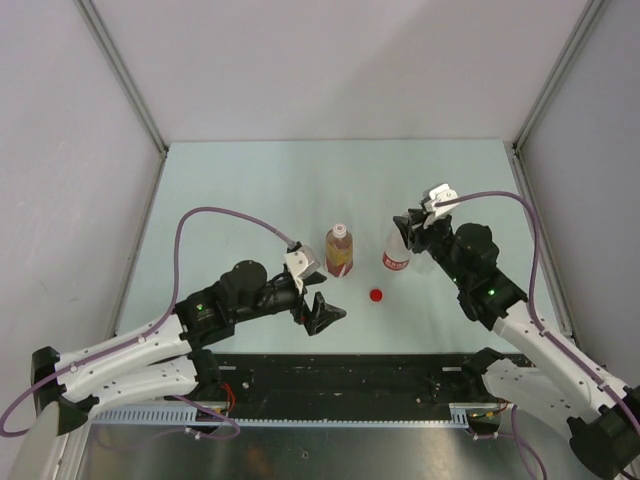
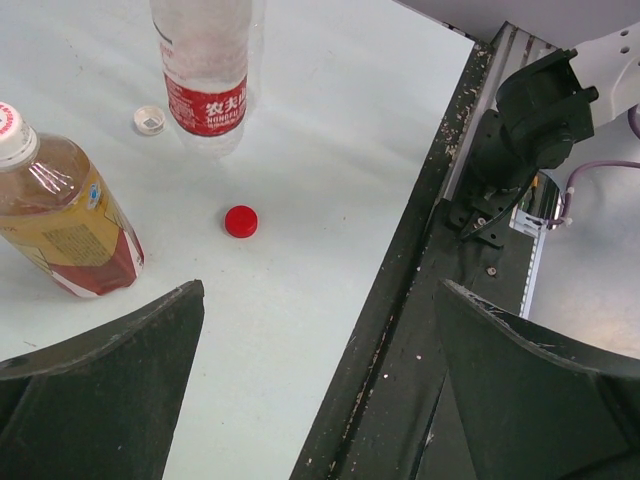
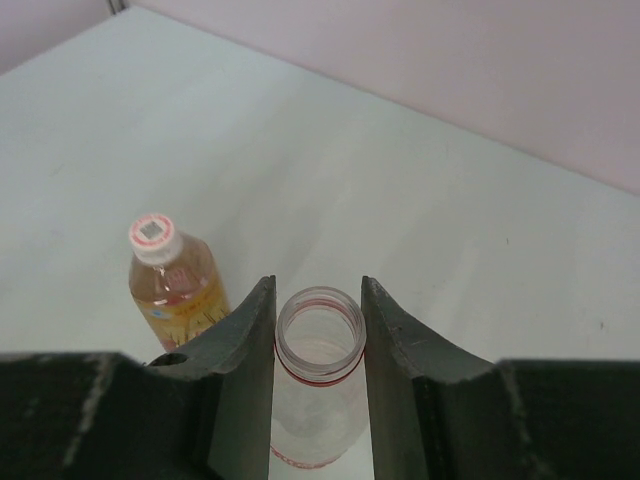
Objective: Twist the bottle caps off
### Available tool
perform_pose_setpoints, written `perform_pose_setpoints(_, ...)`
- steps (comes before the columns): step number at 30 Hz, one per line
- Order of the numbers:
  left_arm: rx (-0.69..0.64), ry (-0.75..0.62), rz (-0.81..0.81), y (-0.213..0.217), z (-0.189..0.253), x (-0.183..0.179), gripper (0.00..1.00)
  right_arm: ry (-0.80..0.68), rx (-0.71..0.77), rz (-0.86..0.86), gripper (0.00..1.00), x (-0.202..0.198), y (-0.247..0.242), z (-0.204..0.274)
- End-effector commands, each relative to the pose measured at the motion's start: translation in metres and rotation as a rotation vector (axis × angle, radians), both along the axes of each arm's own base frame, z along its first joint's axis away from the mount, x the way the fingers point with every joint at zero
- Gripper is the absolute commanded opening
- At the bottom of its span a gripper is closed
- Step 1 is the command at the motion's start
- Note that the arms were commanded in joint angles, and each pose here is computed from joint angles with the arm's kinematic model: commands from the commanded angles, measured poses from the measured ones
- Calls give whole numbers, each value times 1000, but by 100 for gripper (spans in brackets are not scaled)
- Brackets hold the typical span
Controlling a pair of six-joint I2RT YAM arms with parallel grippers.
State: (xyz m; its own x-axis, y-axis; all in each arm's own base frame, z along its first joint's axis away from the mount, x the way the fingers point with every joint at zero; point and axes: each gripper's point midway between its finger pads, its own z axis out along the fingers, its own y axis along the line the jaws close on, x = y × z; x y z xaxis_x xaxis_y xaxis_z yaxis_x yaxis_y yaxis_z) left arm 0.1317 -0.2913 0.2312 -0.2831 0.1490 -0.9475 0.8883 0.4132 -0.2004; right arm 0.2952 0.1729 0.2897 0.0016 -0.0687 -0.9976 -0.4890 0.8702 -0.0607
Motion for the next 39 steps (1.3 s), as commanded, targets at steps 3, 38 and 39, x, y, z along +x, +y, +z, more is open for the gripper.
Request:
perform_pose_setpoints(3,-29,-54,17,0,21,7,99,-17,45,-74,3,10,-9,-16)
perform_pose_setpoints(38,9,12,56,-1,6,11,99,-43,276,29,99,-28,-3,50)
perform_pose_setpoints(39,18,22,61,-2,3,12,99,-38,276,40,99,-28,0,51)
